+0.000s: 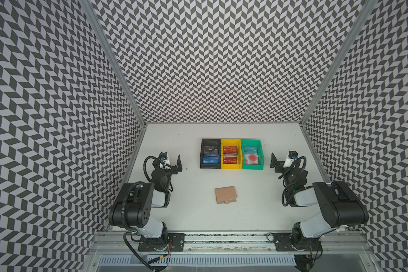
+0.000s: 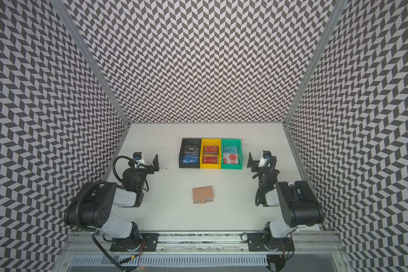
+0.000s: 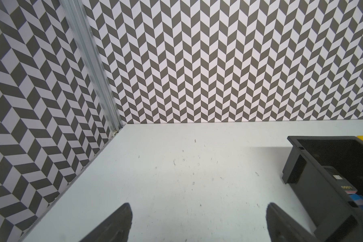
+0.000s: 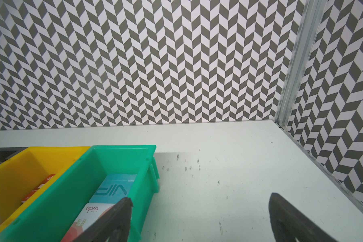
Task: Take the credit cards out of the card holder
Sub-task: Move the card holder to the center of the table.
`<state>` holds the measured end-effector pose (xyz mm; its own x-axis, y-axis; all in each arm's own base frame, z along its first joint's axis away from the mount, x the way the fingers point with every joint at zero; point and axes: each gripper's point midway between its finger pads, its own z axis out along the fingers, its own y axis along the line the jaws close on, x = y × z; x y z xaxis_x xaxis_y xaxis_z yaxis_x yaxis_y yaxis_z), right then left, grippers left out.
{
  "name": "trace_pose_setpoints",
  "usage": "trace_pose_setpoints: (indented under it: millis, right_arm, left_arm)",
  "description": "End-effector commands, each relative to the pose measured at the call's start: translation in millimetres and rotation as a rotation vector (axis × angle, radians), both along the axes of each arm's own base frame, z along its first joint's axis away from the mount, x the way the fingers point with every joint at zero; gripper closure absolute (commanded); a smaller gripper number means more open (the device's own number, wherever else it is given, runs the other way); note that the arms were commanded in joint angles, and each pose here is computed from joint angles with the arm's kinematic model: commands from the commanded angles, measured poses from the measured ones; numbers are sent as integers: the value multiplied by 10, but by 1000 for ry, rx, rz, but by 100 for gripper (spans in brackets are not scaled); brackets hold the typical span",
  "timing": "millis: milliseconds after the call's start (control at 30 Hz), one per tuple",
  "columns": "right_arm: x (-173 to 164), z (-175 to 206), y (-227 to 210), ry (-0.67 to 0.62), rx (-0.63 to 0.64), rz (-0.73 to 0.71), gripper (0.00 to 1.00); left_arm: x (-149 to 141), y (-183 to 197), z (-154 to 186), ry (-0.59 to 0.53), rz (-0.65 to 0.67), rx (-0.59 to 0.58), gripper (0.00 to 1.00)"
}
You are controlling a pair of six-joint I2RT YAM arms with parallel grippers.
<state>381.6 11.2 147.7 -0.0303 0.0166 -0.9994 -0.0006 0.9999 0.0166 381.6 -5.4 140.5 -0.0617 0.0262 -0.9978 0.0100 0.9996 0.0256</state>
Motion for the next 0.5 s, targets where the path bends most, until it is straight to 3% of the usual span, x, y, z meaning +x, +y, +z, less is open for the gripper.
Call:
trace_pose_setpoints:
  millis: [0, 300, 467]
  right_arm:
    - [-20, 124, 29, -59, -6, 11, 1]
    - [80, 414, 171, -16, -66, 10, 3]
    - [113, 713, 658, 42, -69, 185, 3]
  left_arm:
    - [35, 15, 35, -9, 2, -10, 0]
    - [35, 17, 35, -9, 1, -12, 1]
    - [46, -4, 131, -10, -2, -2, 7]
